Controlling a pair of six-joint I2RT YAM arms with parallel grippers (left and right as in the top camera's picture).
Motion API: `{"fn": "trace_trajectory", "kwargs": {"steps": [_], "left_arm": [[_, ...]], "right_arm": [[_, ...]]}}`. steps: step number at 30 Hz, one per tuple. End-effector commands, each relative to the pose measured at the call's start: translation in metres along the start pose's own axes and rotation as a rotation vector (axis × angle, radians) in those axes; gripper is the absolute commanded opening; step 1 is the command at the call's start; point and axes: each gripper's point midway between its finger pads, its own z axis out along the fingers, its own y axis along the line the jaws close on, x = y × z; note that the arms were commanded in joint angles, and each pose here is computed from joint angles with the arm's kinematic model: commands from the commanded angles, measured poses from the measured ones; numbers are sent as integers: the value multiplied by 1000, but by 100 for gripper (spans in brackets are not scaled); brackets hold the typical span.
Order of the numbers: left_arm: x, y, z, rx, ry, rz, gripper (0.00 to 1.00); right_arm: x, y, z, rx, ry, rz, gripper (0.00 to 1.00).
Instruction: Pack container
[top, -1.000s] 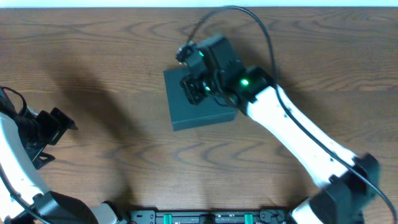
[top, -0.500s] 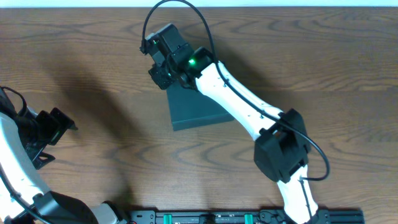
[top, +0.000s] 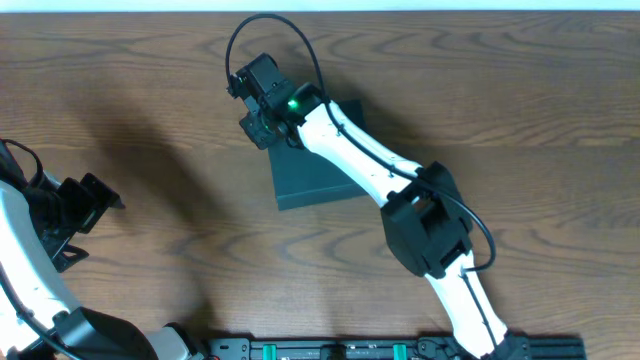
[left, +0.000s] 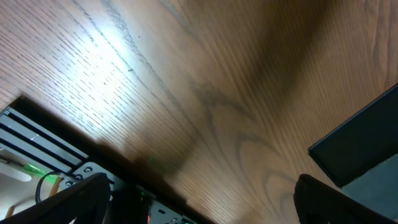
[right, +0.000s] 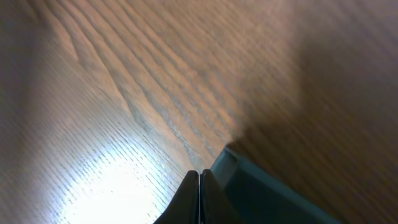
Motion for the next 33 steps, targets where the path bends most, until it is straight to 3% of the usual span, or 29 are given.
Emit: {"fn": "trace_trajectory", "kwargs": {"steps": [1,12,23,29,33], "left_arm": [[-2,0,-4,0,-13,-2,95],[-1,1,-4,-1,-13,-2,95],[-2,1,-4,-1,-13,-1,95],[-1,1,-4,-1,-13,-1,95],[-2,0,-4,0,-13,-1,95]], "right_arm": [[3,7,6,22,14,0,3],[17,-52,-2,351,63,17,1],[6,-44,-7,315,24,20,1],[-33,-28,-84,281,-105,20,1],[-31,-27,-138,286,-109,46,1]]}}
